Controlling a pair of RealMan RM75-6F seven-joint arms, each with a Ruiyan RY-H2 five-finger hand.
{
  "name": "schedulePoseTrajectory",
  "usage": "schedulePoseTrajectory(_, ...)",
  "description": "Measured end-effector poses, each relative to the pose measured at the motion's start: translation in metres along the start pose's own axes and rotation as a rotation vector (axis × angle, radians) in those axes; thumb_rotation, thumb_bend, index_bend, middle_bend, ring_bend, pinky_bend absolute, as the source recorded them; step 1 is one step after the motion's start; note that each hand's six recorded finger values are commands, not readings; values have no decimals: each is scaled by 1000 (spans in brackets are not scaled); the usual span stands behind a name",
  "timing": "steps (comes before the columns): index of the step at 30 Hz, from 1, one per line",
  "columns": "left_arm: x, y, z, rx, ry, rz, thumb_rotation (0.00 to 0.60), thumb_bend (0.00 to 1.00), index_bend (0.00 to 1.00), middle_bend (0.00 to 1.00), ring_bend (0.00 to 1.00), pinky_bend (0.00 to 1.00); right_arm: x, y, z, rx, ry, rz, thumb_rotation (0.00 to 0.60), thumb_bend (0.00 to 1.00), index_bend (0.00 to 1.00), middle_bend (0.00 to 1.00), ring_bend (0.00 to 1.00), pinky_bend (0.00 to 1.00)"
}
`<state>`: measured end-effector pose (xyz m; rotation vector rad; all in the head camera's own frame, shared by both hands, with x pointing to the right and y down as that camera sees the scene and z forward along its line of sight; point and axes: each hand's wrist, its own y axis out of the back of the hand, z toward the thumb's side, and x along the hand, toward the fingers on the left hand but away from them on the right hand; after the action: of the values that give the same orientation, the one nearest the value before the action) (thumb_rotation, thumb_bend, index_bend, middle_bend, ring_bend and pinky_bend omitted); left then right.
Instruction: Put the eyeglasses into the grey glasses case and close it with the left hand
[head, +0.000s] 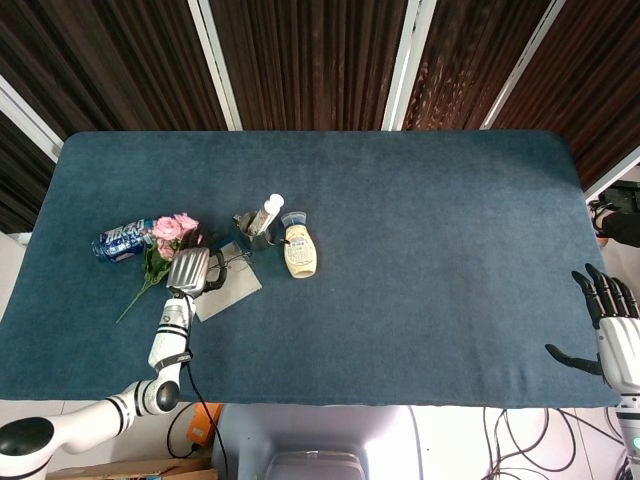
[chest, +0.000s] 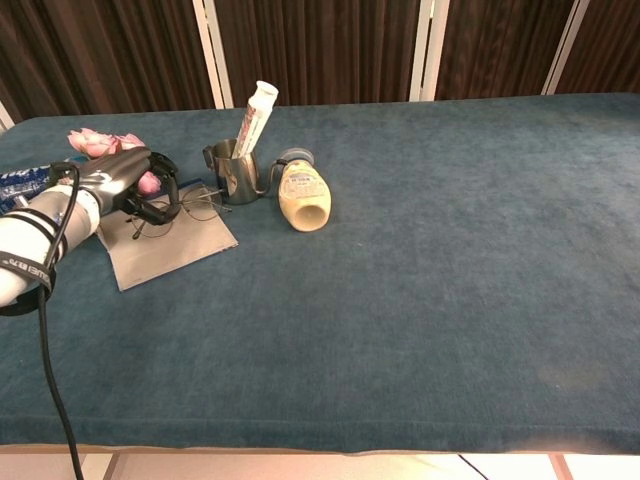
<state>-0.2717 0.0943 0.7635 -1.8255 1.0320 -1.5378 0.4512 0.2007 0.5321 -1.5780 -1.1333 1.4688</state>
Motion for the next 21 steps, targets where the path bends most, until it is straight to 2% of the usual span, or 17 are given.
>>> schedulePoseTrajectory(21, 7, 1, -26, 36, 81, 11, 569, 505, 654, 145, 0, 8, 1, -1, 1, 1, 3, 3, 600, 133, 0, 0, 0, 0)
